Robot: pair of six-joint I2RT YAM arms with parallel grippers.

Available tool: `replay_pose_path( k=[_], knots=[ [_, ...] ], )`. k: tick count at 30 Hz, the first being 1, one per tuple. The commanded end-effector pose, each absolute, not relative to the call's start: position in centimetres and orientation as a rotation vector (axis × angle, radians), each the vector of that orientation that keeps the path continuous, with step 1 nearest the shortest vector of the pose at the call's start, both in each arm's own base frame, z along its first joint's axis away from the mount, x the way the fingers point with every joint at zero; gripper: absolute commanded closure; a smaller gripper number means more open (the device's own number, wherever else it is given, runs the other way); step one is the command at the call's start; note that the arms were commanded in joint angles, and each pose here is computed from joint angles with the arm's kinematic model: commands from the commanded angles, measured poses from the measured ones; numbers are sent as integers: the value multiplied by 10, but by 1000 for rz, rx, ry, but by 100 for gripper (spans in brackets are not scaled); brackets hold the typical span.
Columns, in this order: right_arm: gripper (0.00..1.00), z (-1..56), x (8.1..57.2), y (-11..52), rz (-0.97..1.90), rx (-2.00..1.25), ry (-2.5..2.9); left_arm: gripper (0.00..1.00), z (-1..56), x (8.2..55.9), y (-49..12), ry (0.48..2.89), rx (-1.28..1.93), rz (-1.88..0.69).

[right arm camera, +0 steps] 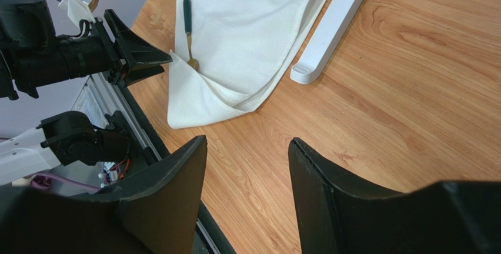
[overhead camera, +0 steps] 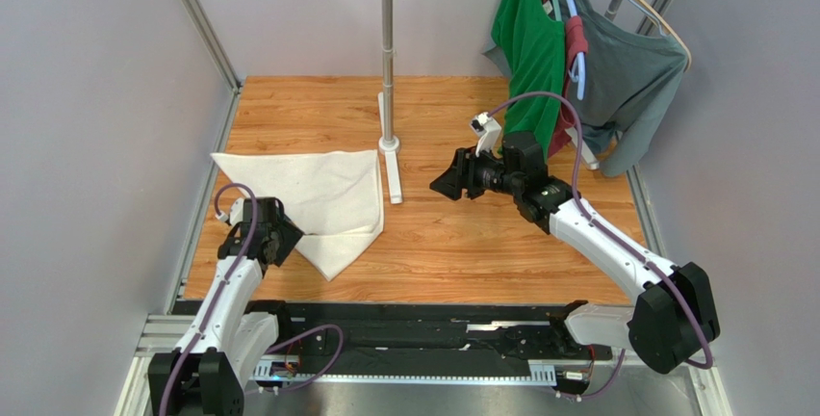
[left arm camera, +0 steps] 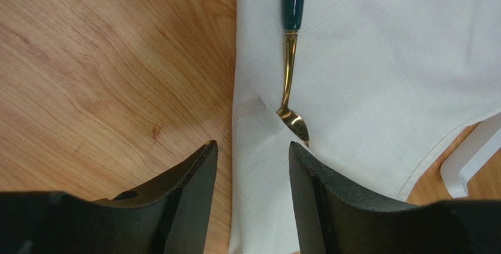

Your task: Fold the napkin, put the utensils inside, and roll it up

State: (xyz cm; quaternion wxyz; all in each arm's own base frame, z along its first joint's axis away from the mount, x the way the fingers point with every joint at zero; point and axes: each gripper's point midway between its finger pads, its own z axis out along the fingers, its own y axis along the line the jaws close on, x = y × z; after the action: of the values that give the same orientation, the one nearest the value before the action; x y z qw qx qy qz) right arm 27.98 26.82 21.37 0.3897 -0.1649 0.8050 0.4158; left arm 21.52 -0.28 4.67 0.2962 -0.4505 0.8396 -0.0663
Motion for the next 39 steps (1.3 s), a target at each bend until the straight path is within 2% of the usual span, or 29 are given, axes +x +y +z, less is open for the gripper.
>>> replay_pose_path(
  k=[1, 16, 22, 29, 35, 39],
  knots=[
    [43, 212, 277, 268, 1075, -442, 2034, 43, 43, 217, 1, 2210, -1233, -162],
    [43, 209, 274, 264, 1075, -434, 2041, 50, 36, 230, 1, 2218, -1222, -186],
    [43, 206, 274, 263, 1075, -436, 2048, 62, 36, 228, 1, 2216, -1222, -180],
    [43, 205, 272, 264, 1083, -440, 2051, 62, 30, 224, 2, 2239, -1225, -164],
    [43, 205, 271, 263, 1083, -440, 2051, 73, 32, 224, 4, 2225, -1219, -162],
    [43, 207, 270, 263, 1082, -442, 2046, 89, 38, 229, 3, 2213, -1192, -184]
  ],
)
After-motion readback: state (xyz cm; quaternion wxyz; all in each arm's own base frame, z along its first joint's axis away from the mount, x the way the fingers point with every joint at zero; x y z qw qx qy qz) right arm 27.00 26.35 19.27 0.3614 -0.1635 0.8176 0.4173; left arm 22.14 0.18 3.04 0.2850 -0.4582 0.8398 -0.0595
